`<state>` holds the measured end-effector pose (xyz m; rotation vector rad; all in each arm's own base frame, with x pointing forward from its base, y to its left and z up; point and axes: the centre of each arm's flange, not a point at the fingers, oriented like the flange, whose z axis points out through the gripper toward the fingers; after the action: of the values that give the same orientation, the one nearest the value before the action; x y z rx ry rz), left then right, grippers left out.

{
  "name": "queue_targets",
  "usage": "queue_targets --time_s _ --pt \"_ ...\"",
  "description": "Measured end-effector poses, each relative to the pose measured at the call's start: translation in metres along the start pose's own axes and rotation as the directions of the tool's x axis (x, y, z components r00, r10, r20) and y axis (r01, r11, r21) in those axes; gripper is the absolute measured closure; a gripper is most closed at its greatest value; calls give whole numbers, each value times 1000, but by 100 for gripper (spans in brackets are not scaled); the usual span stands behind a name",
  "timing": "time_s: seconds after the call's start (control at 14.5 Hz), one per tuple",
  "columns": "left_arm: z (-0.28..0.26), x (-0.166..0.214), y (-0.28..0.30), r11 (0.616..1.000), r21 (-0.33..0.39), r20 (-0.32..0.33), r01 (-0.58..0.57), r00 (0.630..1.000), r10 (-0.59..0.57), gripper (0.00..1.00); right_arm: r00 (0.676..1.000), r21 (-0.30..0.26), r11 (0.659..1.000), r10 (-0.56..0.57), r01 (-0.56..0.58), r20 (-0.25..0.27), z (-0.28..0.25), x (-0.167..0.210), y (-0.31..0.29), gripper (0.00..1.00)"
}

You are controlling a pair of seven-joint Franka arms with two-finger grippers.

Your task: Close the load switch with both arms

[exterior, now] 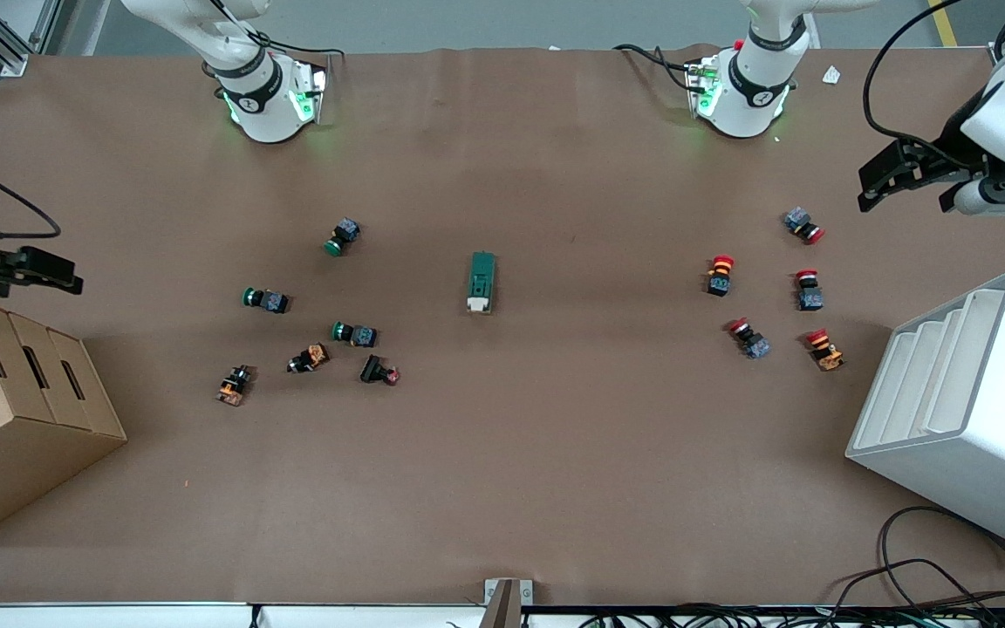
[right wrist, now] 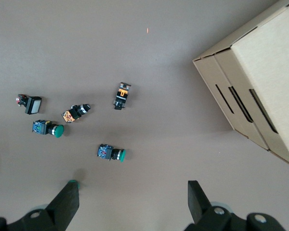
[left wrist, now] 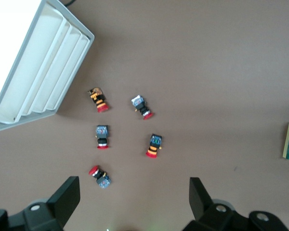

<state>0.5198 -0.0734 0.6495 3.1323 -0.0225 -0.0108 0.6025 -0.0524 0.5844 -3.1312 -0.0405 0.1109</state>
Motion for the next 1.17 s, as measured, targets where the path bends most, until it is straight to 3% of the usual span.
queue_targets --time_s 0.07,0.21,0.34,1.17 --pt "-1 -3 0 1000 0 4 0 1000 0 0 1000 1 1000 2 -2 3 -3 -1 1 0" --pt "-2 -4 0 1000 -1 6 0 1000 0 0 998 9 1000 1 -2 66 0 -9 0 0" --pt "-1 -5 1 1000 0 7 -2 1000 2 0 995 13 1000 -3 2 95 2 -12 -2 0" --pt "1 1 7 1000 -8 -13 -12 1000 11 0 999 20 1000 -8 7 35 -50 -64 -5 0"
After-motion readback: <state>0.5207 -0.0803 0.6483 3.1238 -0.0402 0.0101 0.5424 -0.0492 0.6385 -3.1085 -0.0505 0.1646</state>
